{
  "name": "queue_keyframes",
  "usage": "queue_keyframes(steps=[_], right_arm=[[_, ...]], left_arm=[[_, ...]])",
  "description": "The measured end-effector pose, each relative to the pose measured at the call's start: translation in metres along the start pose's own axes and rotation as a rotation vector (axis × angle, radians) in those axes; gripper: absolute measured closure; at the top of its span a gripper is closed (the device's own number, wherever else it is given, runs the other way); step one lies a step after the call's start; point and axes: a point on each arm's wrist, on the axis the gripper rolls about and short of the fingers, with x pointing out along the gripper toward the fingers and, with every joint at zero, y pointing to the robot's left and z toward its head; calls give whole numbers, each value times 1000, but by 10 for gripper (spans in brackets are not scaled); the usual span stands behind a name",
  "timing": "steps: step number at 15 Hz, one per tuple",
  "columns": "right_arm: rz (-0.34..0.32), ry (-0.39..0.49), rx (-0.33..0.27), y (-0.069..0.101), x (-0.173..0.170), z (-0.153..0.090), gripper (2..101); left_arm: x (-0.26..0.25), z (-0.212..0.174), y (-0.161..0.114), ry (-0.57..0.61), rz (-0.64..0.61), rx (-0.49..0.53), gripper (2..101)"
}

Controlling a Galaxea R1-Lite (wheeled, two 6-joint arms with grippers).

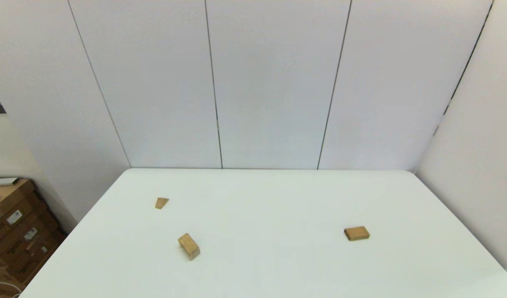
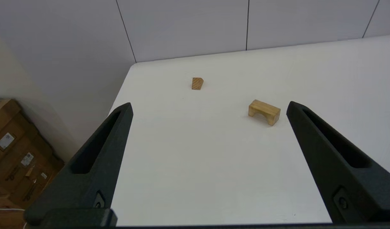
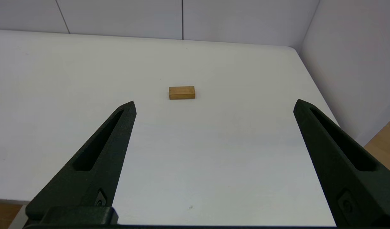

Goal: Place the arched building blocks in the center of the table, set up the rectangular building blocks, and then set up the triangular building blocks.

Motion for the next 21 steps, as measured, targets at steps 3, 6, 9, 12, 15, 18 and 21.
queue_keyframes(steps=[3,6,9,12,15,18,21], right_arm=[[0,0,0,0,0,0,43],[0,0,0,0,0,0,43],[0,0,1,0,0,0,43],[0,0,0,0,0,0,43],[0,0,0,0,0,0,43],[0,0,0,0,0,0,43],[0,0,0,0,0,0,43]], left_arm=[[3,20,1,42,-9,4,54],[16,58,4,119,-39,1,54],[46,113,9,202,-71,-5,54],[107,156,13,319,-97,-11,54],[184,164,10,515,-142,-24,54],[253,149,-3,754,-181,-64,54],[305,126,-37,973,-185,-177,54]])
